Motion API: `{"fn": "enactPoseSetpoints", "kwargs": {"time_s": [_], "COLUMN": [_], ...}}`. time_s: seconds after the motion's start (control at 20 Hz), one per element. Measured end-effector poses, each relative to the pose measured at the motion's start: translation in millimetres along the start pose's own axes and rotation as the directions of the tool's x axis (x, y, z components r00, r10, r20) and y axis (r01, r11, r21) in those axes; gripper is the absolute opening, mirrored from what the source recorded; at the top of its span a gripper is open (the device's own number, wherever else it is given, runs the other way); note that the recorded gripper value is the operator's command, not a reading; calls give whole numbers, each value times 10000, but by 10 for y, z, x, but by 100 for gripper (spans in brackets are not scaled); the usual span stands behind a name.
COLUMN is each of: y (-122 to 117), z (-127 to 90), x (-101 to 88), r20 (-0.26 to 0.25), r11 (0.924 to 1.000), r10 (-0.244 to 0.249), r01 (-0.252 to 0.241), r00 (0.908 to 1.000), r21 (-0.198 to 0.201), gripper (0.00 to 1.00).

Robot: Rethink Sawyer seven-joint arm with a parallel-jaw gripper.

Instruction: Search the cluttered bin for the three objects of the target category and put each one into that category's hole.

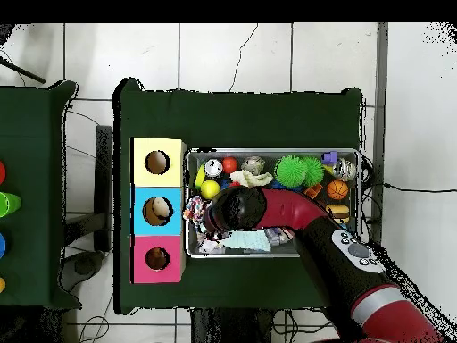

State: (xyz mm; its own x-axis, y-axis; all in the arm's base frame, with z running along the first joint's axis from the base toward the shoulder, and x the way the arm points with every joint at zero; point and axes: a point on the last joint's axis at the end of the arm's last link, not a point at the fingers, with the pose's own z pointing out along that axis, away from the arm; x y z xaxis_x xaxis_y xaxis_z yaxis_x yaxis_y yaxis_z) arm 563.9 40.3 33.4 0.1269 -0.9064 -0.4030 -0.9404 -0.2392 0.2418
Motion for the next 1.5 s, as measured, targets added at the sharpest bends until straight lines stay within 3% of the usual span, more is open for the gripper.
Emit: {"fn": "enactPoseSetpoints", "kwargs": {"time_s": [0.75, 1.15, 1.5], "y": [-622, -1082, -1296], "z": [214, 226, 154], "x": [230, 153, 157], "r20": [309, 350, 322], "r11": [9942, 9927, 9907], "r10": [483, 590, 704], "r01": [-510, -623, -737], "r00": [9984, 9976, 9970], "r21": [943, 1033, 1144], "gripper": [0, 0, 0]}}
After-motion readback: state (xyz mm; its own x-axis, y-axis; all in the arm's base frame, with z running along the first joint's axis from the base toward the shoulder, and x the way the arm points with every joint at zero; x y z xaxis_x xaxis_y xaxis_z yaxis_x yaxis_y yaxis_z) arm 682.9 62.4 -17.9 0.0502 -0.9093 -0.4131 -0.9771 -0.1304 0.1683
